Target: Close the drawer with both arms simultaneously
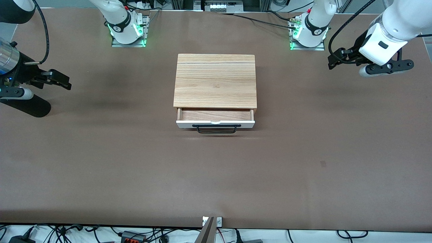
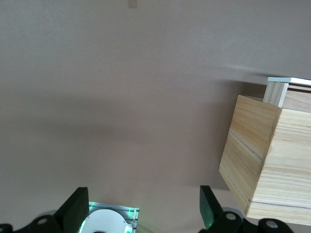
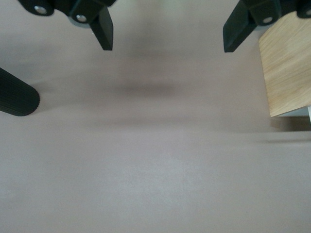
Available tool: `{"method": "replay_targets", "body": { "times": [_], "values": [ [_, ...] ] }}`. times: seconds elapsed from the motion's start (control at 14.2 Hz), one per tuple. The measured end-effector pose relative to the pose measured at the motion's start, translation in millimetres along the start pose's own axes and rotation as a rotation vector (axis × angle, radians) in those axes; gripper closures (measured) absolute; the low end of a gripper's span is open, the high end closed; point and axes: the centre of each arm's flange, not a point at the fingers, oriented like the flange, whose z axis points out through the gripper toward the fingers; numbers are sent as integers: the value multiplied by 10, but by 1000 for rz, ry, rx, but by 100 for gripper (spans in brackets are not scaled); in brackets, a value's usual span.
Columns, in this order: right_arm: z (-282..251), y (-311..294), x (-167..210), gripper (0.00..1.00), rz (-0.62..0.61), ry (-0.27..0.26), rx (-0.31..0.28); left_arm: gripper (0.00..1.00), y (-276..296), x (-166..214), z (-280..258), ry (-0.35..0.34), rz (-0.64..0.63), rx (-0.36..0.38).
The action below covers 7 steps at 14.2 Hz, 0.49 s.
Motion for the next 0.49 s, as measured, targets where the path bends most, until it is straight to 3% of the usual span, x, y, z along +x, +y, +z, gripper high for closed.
{"method": "replay_targets", "body": {
  "times": [0.49],
  "values": [
    [0,-9,-1,0,-2,0,0,0,11,38,-40,7,3,-5]
  ]
}}
